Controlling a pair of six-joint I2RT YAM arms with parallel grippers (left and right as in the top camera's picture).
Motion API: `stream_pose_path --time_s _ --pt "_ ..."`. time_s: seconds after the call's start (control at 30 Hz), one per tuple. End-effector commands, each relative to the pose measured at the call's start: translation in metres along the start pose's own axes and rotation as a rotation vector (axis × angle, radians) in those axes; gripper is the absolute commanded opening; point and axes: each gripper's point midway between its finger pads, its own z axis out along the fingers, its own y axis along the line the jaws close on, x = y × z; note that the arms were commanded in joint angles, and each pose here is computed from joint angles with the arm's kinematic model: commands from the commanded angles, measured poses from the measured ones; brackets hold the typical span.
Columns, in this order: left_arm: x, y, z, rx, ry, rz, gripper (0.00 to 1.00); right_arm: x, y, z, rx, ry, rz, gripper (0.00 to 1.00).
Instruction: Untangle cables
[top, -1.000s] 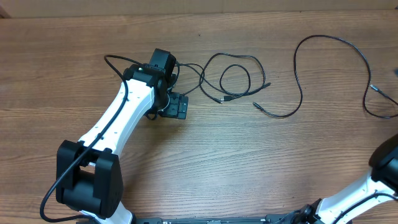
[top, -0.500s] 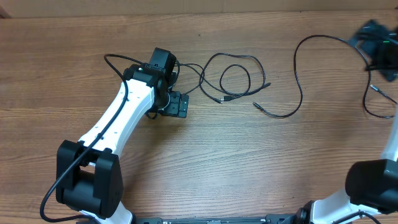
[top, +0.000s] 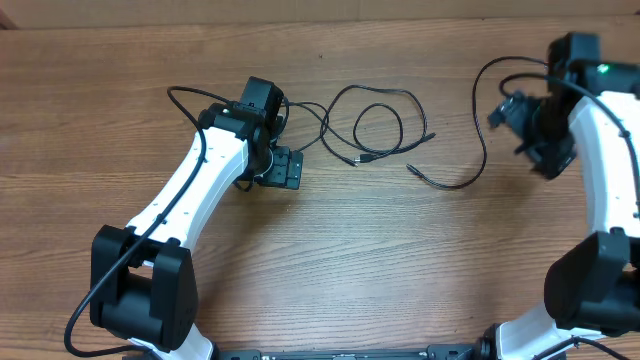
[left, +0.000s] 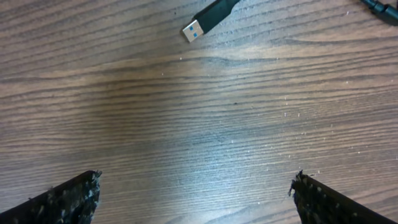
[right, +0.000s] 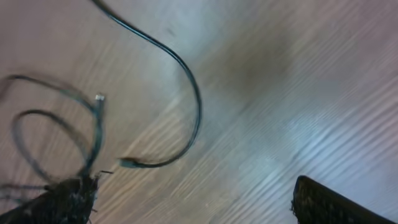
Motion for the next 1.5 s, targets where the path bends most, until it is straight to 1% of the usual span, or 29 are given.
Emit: stream_pose_path --time_s 0.0,0.07,0.17,0.23,0.4,0.47,0.6,0.67,0.8,0.87,0.93,1.07,1.37,1.43,1.47 --pt "0.0 -0.001 -0.002 -0.007 -0.01 0.011 1.0 0.027 -0.002 0.035 -0.018 0.124 0.184 1.0" --pt "0.0 -0.001 -0.002 -0.008 -0.009 0.011 1.0 0.043 0.003 0.059 -0.067 0.197 0.245 1.0" --pt "0.0 -0.001 -0.002 -0.008 -0.009 0.012 1.0 0.061 0.006 0.085 -0.117 0.264 0.308 1.0" --pt "0.0 0.0 -0.002 -0.013 -0.009 0.015 1.0 0.069 0.006 0.102 -0.135 0.283 0.342 1.0" --pt "0.0 0.004 -0.002 -0.034 -0.009 0.021 1.0 0.082 0.003 0.117 -0.125 0.297 0.38 1.0" --pt "0.001 0.004 -0.002 -0.035 -0.007 0.022 1.0 0.083 0.006 0.118 -0.132 0.292 0.382 1.0" --pt "0.001 0.004 -0.002 -0.034 -0.007 0.022 1.0 0.078 0.017 0.12 -0.161 0.254 0.379 0.95" --pt "0.001 0.004 -0.002 -0.034 -0.005 0.022 1.0 0.075 0.017 0.121 -0.149 0.231 0.404 0.94" --pt "0.003 0.004 -0.002 -0.035 0.001 0.022 1.0 0.071 0.022 0.123 -0.164 0.204 0.393 0.93" --pt "0.004 0.005 -0.002 -0.037 0.008 0.022 1.0 0.068 0.022 0.126 -0.153 0.181 0.395 0.88" --pt "0.006 0.005 -0.002 -0.038 0.013 0.022 1.0 0.067 0.02 0.128 -0.137 0.166 0.403 0.87" --pt "0.006 0.005 -0.002 -0.038 0.015 0.022 1.0 0.066 0.02 0.133 -0.13 0.166 0.402 0.85" --pt "0.007 0.005 -0.002 -0.036 0.02 0.021 1.0 0.075 0.009 0.161 -0.056 0.209 0.406 0.83" --pt "0.008 0.005 -0.002 -0.037 0.024 0.021 1.0 0.077 0.007 0.167 -0.042 0.217 0.405 0.8" --pt "0.009 0.005 -0.002 -0.037 0.027 0.021 1.0 0.078 0.006 0.169 -0.035 0.222 0.405 0.76"
